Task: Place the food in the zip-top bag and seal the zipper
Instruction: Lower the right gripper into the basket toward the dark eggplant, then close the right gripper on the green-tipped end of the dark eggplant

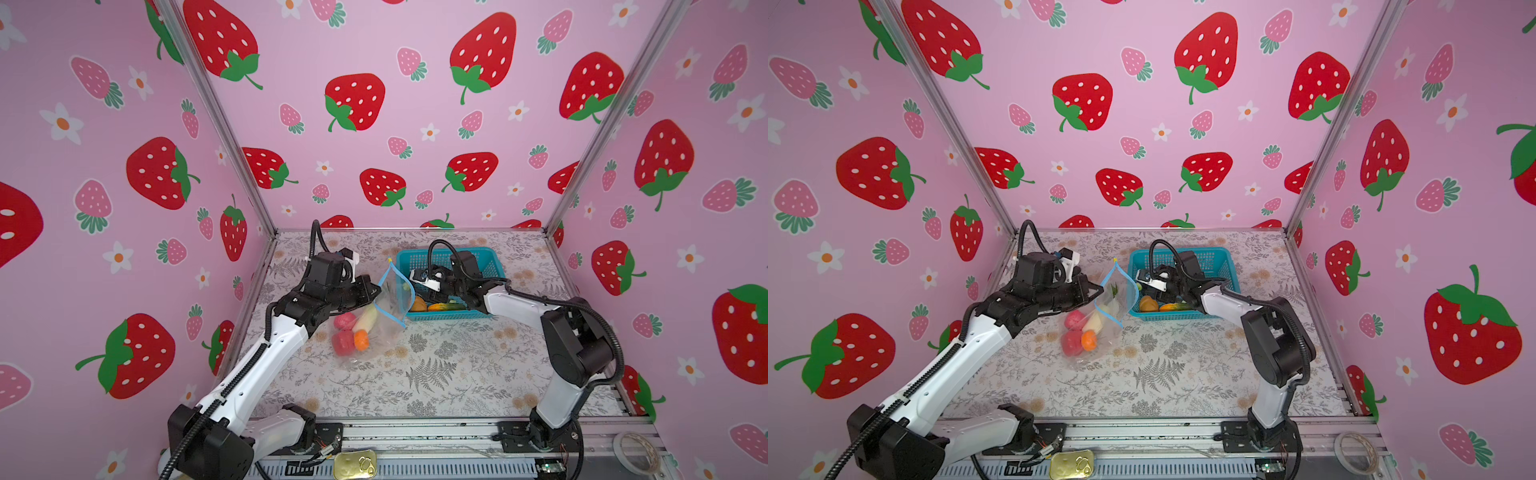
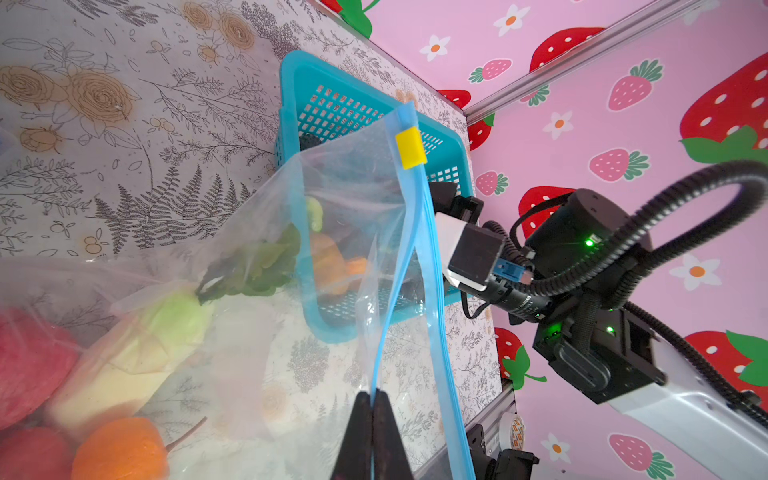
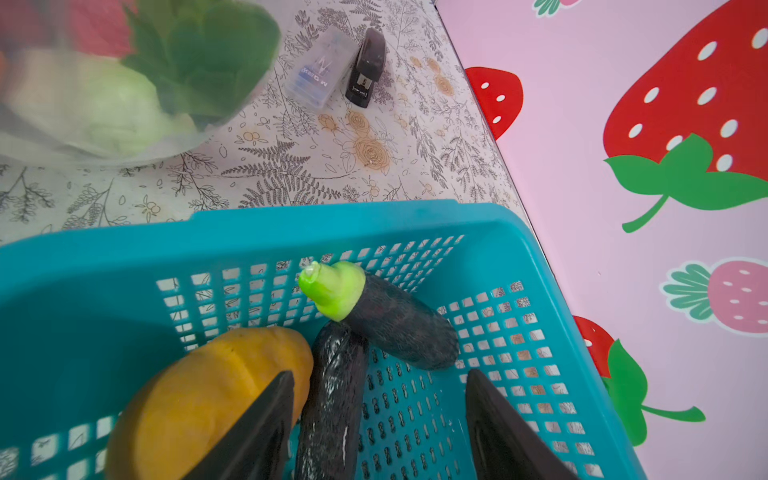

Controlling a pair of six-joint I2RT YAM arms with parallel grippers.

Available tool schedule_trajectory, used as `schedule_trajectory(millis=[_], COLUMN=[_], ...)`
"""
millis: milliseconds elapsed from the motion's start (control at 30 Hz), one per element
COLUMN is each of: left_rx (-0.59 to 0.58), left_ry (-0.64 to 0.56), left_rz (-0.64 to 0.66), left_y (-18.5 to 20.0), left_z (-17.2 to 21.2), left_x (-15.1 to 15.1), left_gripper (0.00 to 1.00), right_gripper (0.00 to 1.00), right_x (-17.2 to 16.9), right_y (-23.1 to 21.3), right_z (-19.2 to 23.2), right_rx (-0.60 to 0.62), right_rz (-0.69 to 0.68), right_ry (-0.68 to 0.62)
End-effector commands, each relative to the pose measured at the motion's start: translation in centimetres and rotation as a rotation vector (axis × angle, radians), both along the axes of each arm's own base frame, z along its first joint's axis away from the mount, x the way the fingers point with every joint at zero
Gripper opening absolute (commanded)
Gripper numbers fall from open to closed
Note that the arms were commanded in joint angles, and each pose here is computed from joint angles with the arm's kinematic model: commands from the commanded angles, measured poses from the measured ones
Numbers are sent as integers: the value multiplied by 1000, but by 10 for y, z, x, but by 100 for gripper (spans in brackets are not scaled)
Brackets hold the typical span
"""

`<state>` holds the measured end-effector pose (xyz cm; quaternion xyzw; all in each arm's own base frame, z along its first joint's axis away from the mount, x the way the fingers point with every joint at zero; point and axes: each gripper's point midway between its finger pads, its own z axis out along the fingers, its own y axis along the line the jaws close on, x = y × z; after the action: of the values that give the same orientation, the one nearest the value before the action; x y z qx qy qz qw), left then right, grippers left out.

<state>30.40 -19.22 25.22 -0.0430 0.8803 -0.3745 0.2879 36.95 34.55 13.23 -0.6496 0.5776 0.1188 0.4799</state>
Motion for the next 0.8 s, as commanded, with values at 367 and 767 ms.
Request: schedule_trajectory(millis=[367, 767], left_rx=[-18, -14], left_ry=[-53, -52], left_rz=[-15, -13], left_y=[-1, 1], left_z=[21, 19], left_x=[2, -3], left_gripper=[0, 0], right_gripper=[61, 56], right_x=[1, 15], right_y=[36, 45], right_z=[-21, -39], right_rx=[-36, -73], right_rz=[124, 112], right_ry=[-13, -43])
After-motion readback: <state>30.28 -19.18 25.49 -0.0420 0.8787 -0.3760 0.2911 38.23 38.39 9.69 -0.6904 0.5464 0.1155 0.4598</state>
